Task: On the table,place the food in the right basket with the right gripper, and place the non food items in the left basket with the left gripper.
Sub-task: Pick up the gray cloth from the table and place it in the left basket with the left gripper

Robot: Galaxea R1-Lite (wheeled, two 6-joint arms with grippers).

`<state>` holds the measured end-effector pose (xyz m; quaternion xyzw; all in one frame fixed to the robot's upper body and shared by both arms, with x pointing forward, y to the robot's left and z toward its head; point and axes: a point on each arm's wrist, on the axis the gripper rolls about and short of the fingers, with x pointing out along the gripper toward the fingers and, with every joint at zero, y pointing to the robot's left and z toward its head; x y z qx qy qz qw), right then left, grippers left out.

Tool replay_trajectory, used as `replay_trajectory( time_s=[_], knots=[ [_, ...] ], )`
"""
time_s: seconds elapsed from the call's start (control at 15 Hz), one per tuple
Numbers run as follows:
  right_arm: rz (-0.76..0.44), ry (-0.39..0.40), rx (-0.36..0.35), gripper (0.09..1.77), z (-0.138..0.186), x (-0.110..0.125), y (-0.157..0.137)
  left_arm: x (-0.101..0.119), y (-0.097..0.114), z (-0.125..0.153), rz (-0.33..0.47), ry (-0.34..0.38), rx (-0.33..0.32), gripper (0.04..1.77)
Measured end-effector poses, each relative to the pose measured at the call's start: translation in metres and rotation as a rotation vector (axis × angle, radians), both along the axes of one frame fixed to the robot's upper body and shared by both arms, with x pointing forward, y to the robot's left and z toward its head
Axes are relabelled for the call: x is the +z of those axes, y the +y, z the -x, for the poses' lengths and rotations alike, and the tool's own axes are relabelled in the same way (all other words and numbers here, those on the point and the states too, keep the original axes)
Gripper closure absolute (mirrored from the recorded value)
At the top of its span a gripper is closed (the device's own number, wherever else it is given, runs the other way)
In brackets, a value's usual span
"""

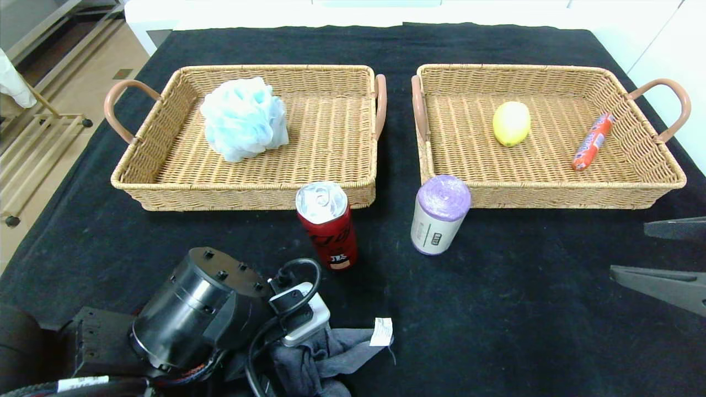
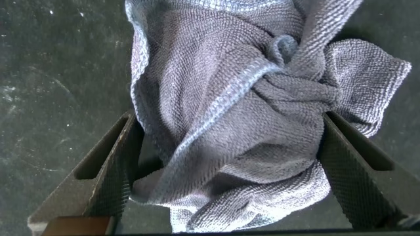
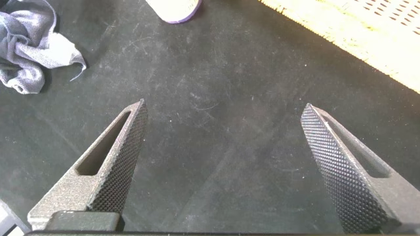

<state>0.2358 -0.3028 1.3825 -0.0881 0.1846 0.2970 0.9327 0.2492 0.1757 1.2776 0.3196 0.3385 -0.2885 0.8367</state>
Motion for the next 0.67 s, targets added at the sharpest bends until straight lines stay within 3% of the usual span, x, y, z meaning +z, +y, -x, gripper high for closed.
replay_trajectory(
  time_s=[0.47, 0.67],
  knots=[
    [0.001, 0.003, 0.001, 0.15, -0.0005, -0.0008, 0.0002, -0.0061, -0.0017, -0.0023, -0.034, 0.001, 0.021, 0.09],
    [0.001, 0.004, 0.001, 0.15, -0.0005, -0.0009, 0.0001, -0.0076, -0.0021, -0.0028, -0.047, -0.002, 0.031, 0.51]
  ],
)
